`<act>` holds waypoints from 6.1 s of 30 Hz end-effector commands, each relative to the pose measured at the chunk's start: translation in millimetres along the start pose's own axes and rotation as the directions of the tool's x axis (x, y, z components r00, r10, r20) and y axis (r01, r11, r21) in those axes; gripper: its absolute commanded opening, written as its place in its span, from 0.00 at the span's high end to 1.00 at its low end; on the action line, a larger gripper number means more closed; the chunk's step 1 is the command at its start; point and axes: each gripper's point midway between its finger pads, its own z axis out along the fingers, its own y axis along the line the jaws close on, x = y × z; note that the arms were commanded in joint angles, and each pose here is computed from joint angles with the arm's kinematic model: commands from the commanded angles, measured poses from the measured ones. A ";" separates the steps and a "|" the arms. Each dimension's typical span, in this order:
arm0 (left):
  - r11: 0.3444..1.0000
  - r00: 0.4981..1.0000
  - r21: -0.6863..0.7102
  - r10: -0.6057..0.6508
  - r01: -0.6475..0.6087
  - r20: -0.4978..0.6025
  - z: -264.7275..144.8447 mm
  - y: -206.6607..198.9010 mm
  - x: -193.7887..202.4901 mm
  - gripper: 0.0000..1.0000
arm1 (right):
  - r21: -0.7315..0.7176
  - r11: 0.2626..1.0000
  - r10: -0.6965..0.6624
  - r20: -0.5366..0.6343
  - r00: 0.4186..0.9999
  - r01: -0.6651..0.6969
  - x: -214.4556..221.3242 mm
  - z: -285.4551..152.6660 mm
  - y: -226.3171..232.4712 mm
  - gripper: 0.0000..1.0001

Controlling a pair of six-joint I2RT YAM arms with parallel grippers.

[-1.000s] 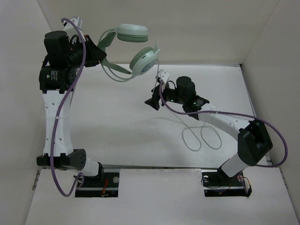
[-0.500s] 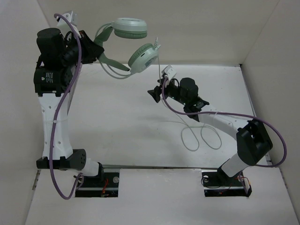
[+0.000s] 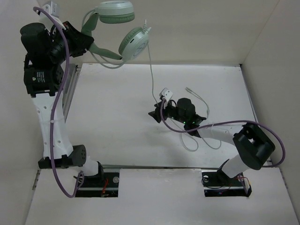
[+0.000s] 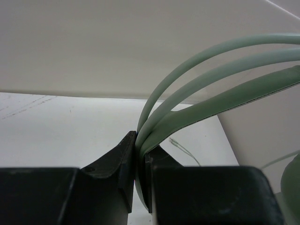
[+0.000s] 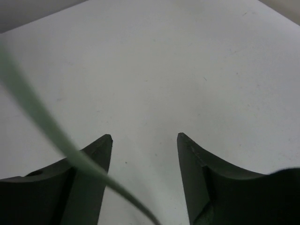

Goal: Wrap the headphones

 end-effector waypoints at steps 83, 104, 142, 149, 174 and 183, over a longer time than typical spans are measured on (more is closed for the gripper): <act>0.841 0.804 0.359 0.514 -0.404 -0.299 -1.5 -114.9 194.8 1.00 | 0.136 0.682 -0.694 -0.192 0.694 0.719 -225.4 -89.5 -122.6 0.94; 0.836 0.884 0.484 0.406 -0.258 -0.231 -5.5 -174.7 150.2 1.00 | -0.251 0.958 0.163 0.095 0.982 -0.135 -216.2 -96.3 -48.1 0.76; 0.990 0.991 -0.068 0.130 -0.126 0.043 71.2 -37.5 10.1 1.00 | -0.418 0.755 0.488 -0.156 0.859 -0.505 -64.3 -127.2 64.0 0.64; 0.952 0.981 -0.256 0.185 -0.166 0.054 77.2 0.7 10.7 1.00 | -0.450 0.785 0.387 -0.181 0.904 -0.426 -66.4 -128.9 73.2 1.00; 0.753 0.758 -0.182 0.553 -0.632 -0.346 103.0 -14.0 179.4 1.00 | 0.206 0.553 -0.742 -0.318 0.590 0.807 -234.6 -133.7 -89.3 1.00; 0.746 0.673 0.117 0.648 -0.656 -0.357 83.2 -80.1 226.9 1.00 | 0.357 0.246 -0.833 -0.397 0.385 0.901 -258.9 -114.2 -126.8 1.00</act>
